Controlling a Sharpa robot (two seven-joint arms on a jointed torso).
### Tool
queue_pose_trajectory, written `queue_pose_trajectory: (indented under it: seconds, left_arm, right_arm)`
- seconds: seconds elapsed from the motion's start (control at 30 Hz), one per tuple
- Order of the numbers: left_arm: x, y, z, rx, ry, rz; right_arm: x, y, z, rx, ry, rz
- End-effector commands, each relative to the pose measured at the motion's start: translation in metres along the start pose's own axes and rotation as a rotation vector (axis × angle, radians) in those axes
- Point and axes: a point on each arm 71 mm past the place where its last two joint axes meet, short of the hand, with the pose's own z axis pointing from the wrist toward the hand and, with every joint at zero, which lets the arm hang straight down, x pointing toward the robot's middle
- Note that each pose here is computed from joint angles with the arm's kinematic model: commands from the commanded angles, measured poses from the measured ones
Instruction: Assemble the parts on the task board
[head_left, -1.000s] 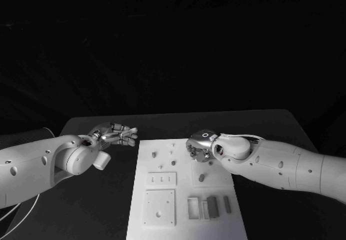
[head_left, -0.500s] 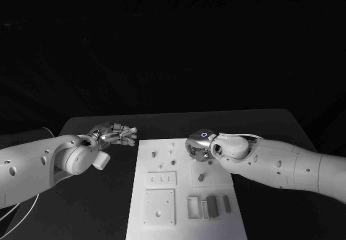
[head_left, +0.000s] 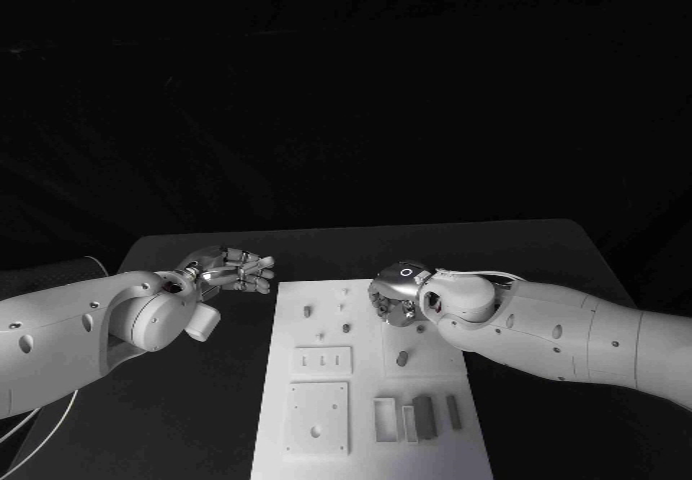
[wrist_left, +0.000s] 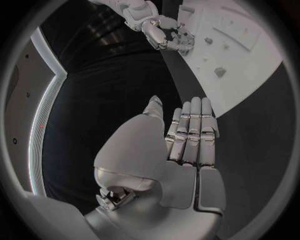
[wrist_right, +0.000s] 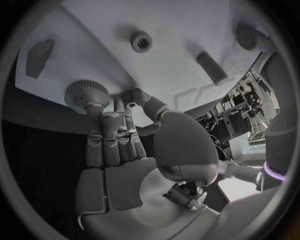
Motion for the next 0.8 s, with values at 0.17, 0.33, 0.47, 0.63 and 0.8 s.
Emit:
queue_pose_trajectory:
  seconds: [0.17, 0.33, 0.47, 0.63, 0.8]
  left_arm:
    - [-0.0008, -0.0009, -0.0001, 0.006, 0.009, 0.004]
    - [-0.0007, -0.001, 0.0, 0.007, 0.01, 0.005]
    - [-0.0003, -0.0012, 0.0001, 0.008, 0.012, 0.005]
    - [-0.0012, -0.001, 0.0001, 0.008, 0.01, 0.006]
    - [0.0002, -0.0015, 0.001, 0.009, 0.014, 0.006]
  right_arm:
    - [-0.007, 0.014, -0.001, -0.007, -0.038, -0.022]
    - [-0.016, 0.022, 0.003, -0.006, -0.096, -0.056]
    - [-0.02, 0.027, 0.006, -0.003, -0.118, -0.072]
    - [-0.024, 0.035, 0.011, -0.011, -0.142, -0.095]
    - [-0.029, 0.042, 0.016, -0.009, -0.182, -0.108]
